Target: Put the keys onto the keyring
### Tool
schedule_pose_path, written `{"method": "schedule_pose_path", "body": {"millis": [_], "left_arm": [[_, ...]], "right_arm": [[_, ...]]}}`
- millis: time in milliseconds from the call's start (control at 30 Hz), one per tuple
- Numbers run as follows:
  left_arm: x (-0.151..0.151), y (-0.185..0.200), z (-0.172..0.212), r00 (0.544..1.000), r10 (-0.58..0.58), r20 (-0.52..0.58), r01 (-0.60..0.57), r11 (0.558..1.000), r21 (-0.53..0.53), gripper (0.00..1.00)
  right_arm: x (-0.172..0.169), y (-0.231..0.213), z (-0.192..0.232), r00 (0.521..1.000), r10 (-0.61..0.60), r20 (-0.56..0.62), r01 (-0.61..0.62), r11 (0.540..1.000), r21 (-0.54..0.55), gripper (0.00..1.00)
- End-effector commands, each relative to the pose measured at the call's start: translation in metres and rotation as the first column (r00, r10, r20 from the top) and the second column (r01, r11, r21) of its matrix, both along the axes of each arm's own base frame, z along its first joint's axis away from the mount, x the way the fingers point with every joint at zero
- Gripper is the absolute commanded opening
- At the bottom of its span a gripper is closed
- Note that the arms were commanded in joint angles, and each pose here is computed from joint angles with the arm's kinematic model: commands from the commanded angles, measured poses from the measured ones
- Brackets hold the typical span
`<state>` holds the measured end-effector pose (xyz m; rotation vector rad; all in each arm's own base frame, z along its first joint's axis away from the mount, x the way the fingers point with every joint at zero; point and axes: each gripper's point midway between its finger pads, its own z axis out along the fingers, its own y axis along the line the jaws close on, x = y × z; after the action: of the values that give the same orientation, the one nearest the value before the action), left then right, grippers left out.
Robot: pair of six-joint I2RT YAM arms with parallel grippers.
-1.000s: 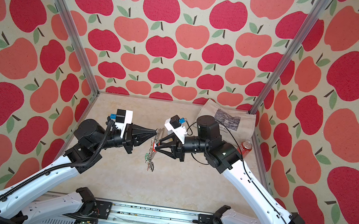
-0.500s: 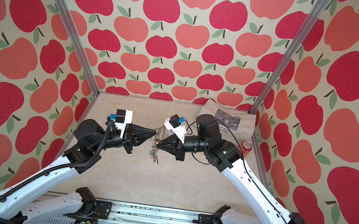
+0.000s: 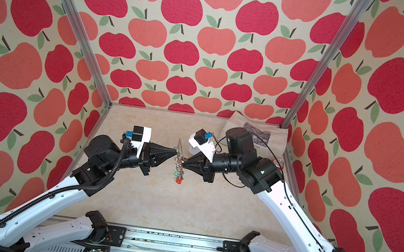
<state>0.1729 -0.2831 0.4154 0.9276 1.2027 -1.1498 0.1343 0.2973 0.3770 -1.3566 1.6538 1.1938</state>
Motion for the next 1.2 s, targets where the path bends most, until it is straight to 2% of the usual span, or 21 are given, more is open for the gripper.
{"method": "schedule_pose_path", "body": {"millis": [0,67,133,267,433,800,1167], "left_arm": [[-0.002,0.003,0.016,0.998,0.023,0.061,-0.022,0.999,-0.025,0.0],[-0.003,0.003,0.017,0.998,0.02,0.063,-0.019,0.999,-0.026,0.0],[-0.004,0.002,0.018,0.998,0.013,0.063,-0.012,1.0,-0.025,0.0],[-0.006,0.001,0.019,0.998,0.008,0.066,-0.007,1.0,-0.024,0.0],[-0.006,0.001,0.018,0.997,0.011,0.07,-0.01,1.0,-0.014,0.0],[-0.001,0.001,0.006,0.997,0.04,0.061,-0.042,0.999,0.027,0.0],[0.003,0.001,0.001,0.997,0.058,0.055,-0.06,0.997,0.037,0.0]], "right_arm": [[-0.005,-0.011,0.011,1.0,-0.006,0.026,0.006,1.0,0.0,0.16],[-0.004,-0.011,0.011,1.0,-0.009,0.027,0.009,1.0,-0.001,0.14],[-0.001,-0.009,0.011,0.999,-0.015,0.031,0.015,1.0,-0.002,0.07],[0.0,-0.005,0.013,1.0,0.008,0.014,-0.008,1.0,0.015,0.0],[-0.002,-0.002,0.011,1.0,0.025,0.006,-0.025,0.999,0.029,0.0],[-0.006,-0.017,0.031,0.995,-0.005,0.098,0.008,1.0,-0.022,0.0],[-0.003,-0.019,0.041,0.99,-0.014,0.138,0.019,0.999,-0.038,0.0]]}}
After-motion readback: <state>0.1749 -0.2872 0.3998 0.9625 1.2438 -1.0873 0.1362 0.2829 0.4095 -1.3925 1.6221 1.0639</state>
